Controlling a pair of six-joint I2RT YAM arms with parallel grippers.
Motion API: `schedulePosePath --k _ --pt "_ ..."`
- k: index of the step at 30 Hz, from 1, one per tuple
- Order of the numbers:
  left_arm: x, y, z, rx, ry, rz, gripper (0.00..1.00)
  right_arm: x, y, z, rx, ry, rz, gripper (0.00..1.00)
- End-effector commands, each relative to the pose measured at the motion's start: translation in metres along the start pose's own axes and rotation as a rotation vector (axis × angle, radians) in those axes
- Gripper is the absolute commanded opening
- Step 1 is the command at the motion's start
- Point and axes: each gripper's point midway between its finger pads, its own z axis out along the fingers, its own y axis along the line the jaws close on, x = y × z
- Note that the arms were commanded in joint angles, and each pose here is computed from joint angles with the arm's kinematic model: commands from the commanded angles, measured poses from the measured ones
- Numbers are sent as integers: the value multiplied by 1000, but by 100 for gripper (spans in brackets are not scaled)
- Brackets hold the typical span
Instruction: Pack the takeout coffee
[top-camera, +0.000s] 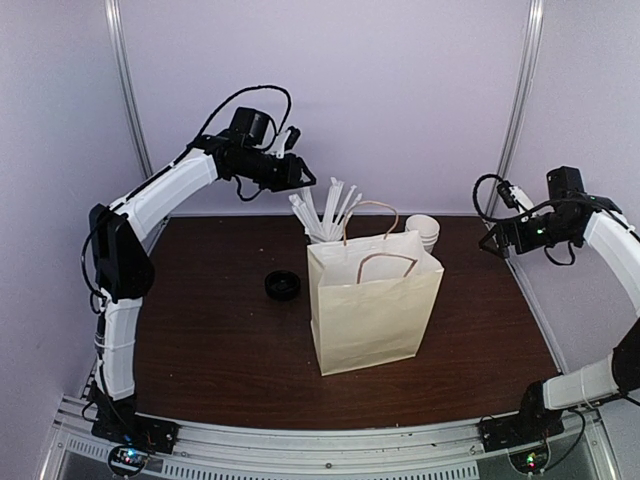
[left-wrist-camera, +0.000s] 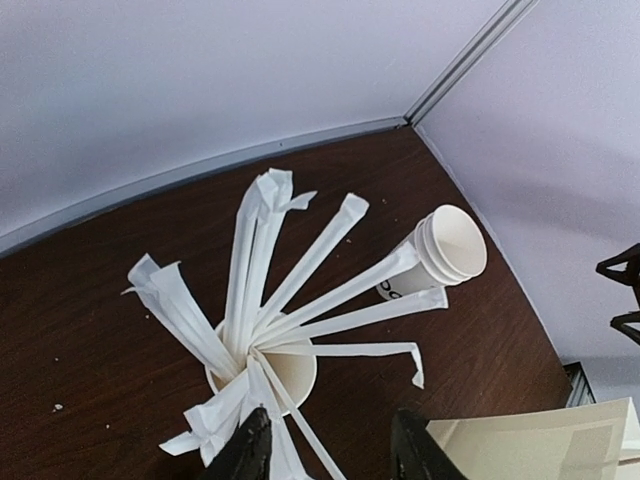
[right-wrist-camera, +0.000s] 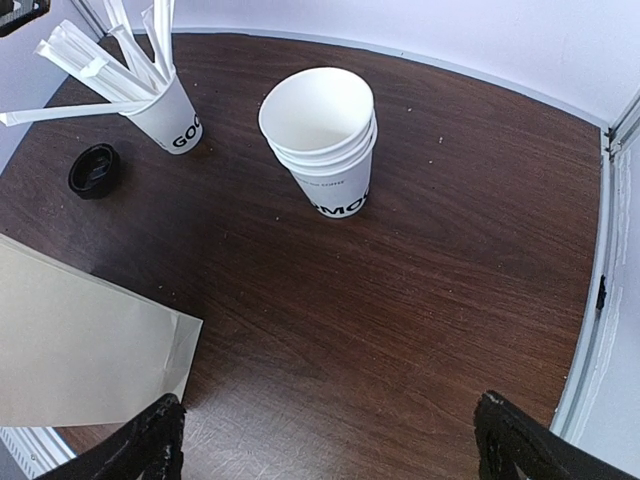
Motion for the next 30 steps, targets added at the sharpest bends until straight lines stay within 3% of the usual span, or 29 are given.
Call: schedulePosePath --k 1,11,18,25,30 --pt "8 5 13 -36 27 8 42 -1 2 -4 0 -27 2 100" --pt "20 12 32 -75 49 1 39 2 5 -5 -6 -38 -2 100" --pt "11 19 36 -112 4 -4 28 1 6 -5 -10 -40 0 100" --pt "5 27 42 -144 -17 -23 23 2 6 -7 -7 -45 -3 100" --pt "0 23 42 -128 -29 -20 7 2 7 -7 -6 -48 -5 100"
